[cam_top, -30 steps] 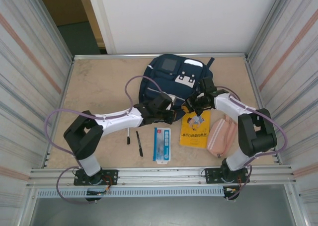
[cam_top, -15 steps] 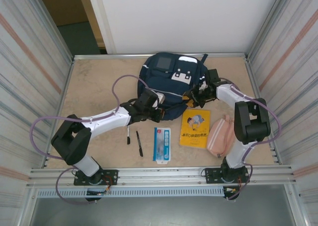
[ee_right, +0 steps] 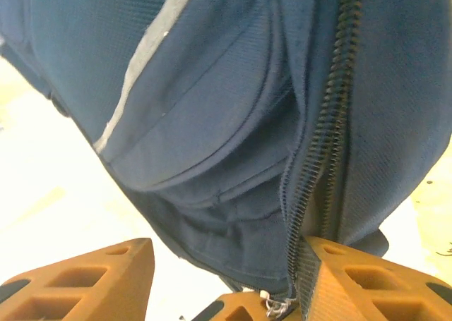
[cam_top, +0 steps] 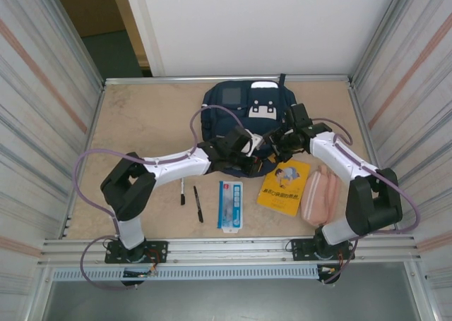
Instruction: Pack the student bag
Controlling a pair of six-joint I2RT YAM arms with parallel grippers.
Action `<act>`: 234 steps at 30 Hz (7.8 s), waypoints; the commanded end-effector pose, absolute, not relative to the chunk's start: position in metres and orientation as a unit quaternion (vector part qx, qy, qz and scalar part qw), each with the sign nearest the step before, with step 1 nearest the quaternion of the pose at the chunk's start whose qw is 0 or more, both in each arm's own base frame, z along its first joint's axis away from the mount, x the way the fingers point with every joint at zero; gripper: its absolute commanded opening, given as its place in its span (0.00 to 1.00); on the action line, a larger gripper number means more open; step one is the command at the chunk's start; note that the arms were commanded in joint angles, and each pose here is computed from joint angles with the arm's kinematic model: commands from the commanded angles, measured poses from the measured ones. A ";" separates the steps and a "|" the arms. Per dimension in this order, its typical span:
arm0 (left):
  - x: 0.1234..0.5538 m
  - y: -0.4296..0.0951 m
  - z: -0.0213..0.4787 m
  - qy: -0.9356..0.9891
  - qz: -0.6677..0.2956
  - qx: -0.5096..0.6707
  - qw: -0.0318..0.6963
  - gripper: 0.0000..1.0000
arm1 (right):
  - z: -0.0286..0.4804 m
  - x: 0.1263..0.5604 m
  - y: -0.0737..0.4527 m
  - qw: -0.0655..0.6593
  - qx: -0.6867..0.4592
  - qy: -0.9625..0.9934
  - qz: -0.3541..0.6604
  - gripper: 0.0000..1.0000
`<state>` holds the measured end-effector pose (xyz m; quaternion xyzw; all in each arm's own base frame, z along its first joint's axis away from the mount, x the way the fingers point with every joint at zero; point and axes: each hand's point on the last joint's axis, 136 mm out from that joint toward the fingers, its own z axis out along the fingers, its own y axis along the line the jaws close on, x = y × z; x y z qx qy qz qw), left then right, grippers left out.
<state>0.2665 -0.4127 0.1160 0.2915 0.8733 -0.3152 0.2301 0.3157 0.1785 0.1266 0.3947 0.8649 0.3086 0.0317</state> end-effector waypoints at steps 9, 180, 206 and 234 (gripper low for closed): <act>0.269 -0.436 0.151 0.837 -0.365 0.305 0.270 0.00 | 0.104 0.285 0.152 0.001 0.487 0.836 0.254 0.54; 0.349 -0.200 0.069 0.940 -0.198 0.064 0.269 0.00 | 0.119 0.332 0.209 0.004 0.433 0.846 0.310 0.00; 0.326 -0.149 0.111 0.937 -0.219 -0.047 0.269 0.43 | 0.075 0.310 0.290 0.046 0.406 0.868 0.282 0.24; 0.378 -0.206 0.147 0.938 -0.245 0.001 0.246 0.47 | 0.174 0.373 0.123 0.267 0.204 0.924 0.183 0.41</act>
